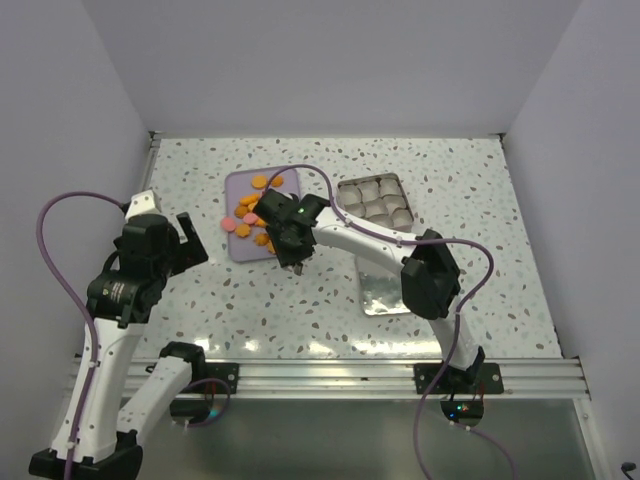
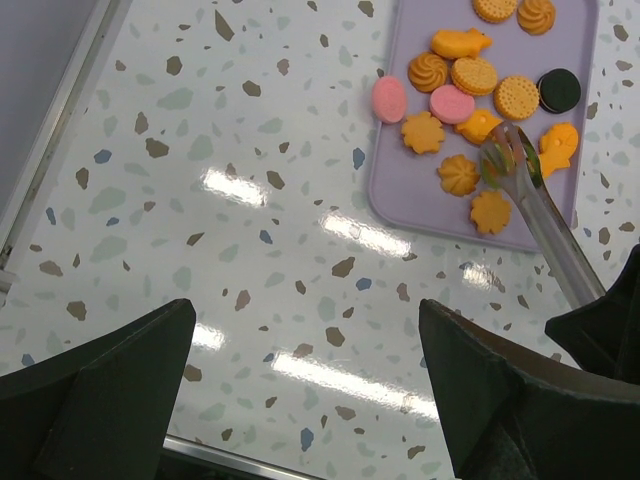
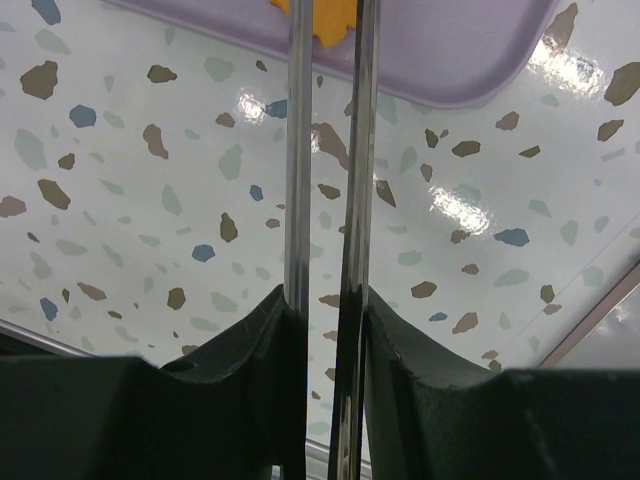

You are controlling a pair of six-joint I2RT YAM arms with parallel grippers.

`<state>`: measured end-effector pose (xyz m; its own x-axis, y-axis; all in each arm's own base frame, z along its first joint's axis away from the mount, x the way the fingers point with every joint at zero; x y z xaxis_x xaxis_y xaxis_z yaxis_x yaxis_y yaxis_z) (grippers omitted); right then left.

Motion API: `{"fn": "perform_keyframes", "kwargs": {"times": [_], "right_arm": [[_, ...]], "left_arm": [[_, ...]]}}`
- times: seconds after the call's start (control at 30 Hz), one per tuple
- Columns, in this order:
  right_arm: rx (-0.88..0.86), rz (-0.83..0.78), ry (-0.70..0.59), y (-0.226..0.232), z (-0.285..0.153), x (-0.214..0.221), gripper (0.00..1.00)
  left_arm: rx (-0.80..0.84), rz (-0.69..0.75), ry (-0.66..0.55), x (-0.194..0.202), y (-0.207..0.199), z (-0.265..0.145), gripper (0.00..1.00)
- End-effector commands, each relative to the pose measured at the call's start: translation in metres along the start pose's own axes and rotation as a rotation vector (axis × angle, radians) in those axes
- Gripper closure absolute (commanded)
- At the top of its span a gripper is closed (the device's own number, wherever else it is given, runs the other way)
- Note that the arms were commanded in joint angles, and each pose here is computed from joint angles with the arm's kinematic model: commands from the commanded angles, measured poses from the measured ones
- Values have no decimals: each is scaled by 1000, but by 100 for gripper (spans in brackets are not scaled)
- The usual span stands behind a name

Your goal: Pack the cookies

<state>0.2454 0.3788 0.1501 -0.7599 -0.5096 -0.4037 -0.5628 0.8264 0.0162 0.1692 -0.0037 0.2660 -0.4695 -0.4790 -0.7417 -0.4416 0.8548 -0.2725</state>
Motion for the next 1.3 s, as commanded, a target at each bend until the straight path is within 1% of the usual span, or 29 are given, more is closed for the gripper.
{"fn": "perform_keyframes", "kwargs": {"times": [0.0,0.17,0.3,0.4,0.57,0.73,0.83,0.87,1.0,1.03,1.13,1.27], "right_arm": [[-10,8,-9,2,-1,-1,77],[-8,14,-31,1,-13,-5,82],[2,20,-64,-3,-33,-10,89],[9,24,-101,-7,-52,-15,93],[35,35,-179,-18,-90,-26,95],[95,89,-231,-52,-116,-32,96],[133,142,-252,-87,-128,-35,96],[163,174,-246,-106,-127,-35,97],[211,217,-246,-146,-136,-29,98],[228,234,-233,-158,-134,-26,98],[243,245,-218,-171,-130,-21,98],[231,266,-176,-184,-111,-13,100]], "left_arm": [[6,12,-43,-6,0,-1,0],[10,17,-44,-5,-1,-2,0],[10,17,-55,-6,0,-3,0],[15,21,-59,-7,-1,-4,0],[4,12,-79,-8,1,-7,0],[3,1,-95,-8,4,-10,0],[4,8,-80,-6,3,-9,0],[5,10,-77,-8,2,-9,0],[-19,30,-73,-16,3,-17,0],[-27,27,-99,-23,3,-22,0],[-67,28,-133,-30,9,-27,0],[-68,30,-166,-26,14,-23,0]]}}
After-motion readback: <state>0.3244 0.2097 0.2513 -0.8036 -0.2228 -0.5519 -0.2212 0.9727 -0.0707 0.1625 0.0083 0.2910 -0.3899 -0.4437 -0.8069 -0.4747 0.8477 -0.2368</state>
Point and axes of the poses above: each gripper's point midway between its finger pads, its own z axis out along the fingers, its own y axis along the line the jaws close on, x = y × z, the point moved 5 cm from there along -z, back along the fingers, and after that the axes turned 10 degrees about -z, right-handed, at the moved point
